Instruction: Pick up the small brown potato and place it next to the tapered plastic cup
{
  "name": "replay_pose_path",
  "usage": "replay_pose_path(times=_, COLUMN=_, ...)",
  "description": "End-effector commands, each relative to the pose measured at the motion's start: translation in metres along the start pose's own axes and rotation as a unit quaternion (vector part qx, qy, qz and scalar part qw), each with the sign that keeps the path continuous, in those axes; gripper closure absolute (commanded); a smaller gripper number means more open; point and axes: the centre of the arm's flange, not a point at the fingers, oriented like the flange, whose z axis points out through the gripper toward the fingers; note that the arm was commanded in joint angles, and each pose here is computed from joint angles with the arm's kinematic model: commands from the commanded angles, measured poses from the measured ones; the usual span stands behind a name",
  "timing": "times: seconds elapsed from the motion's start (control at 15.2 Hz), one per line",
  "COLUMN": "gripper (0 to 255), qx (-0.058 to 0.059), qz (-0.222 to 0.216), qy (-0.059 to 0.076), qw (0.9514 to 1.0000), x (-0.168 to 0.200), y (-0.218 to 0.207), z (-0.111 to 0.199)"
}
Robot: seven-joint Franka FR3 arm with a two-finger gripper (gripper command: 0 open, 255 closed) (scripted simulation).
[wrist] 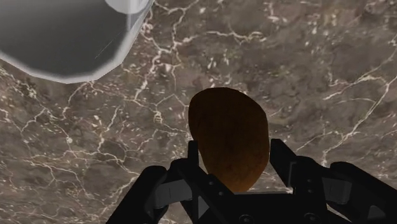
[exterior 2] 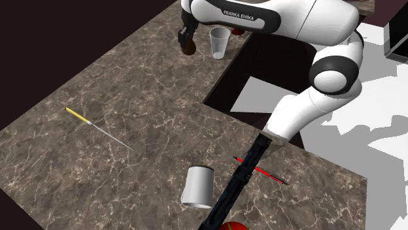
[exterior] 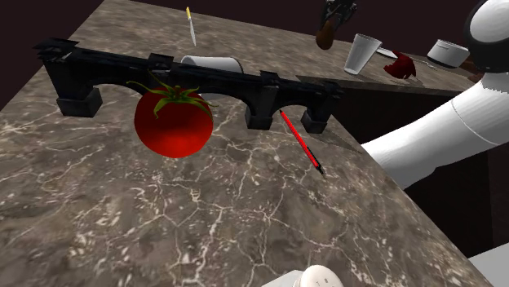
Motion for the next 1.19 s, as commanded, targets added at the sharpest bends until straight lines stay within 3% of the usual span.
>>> replay_pose_path(times=0.0, gripper=255, qx=0.000, qz=0.000, qy=0.000, qw=1.0000, x=-0.004, y=-0.001, z=0.009)
replay_pose_path(times=0.79, gripper=255, qx=0.000, qz=0.000, qy=0.000, qw=1.0000, x=-0.023, y=-0.006, z=0.074)
replay_pose_path(times=1.12, gripper=255, qx=0.000, qz=0.000, qy=0.000, qw=1.0000, x=-0.023, y=-0.006, z=0.074)
